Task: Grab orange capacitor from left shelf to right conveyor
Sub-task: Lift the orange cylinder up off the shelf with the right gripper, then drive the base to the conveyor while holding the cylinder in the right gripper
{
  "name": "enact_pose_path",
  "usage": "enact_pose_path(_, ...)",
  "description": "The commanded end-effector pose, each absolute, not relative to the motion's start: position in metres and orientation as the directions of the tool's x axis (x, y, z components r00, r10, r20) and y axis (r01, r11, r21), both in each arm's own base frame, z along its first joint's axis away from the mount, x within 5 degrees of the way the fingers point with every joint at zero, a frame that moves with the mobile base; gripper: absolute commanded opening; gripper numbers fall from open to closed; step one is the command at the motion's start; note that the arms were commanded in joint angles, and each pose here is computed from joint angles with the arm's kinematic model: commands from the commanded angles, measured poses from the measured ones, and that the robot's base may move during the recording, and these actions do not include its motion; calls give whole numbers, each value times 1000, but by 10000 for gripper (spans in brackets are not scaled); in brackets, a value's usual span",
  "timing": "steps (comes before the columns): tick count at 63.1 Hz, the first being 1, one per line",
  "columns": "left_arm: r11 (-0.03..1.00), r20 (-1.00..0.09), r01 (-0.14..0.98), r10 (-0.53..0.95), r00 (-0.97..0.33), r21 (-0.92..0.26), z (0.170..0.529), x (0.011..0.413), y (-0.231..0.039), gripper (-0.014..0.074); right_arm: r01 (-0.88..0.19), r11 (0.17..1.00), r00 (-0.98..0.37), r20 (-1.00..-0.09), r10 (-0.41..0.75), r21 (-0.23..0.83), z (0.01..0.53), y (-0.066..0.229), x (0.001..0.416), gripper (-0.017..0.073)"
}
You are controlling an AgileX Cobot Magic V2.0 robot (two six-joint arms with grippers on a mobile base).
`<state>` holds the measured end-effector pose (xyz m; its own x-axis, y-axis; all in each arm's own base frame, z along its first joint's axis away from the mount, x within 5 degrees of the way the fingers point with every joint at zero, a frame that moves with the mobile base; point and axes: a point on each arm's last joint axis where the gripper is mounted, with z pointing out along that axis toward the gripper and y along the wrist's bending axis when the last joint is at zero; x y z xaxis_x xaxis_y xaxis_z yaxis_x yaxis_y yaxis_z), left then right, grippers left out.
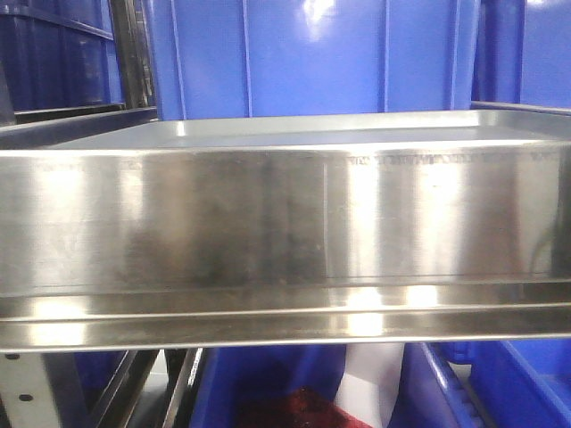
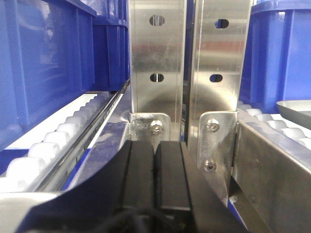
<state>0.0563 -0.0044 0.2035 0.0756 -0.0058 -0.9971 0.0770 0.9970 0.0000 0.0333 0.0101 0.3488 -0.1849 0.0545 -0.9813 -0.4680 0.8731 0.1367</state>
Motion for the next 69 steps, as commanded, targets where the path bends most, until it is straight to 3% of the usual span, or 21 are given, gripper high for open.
enact_pose_path(1,997,-988,83,-18,155,-5,213,56,-5,-105,-486,866,-108,-991,75,119,356,10,33,43)
enact_pose_path(69,997,-988,83,-18,155,-5,213,56,-5,-105,-476,872,-164,-986,36,111,338,14,38,43)
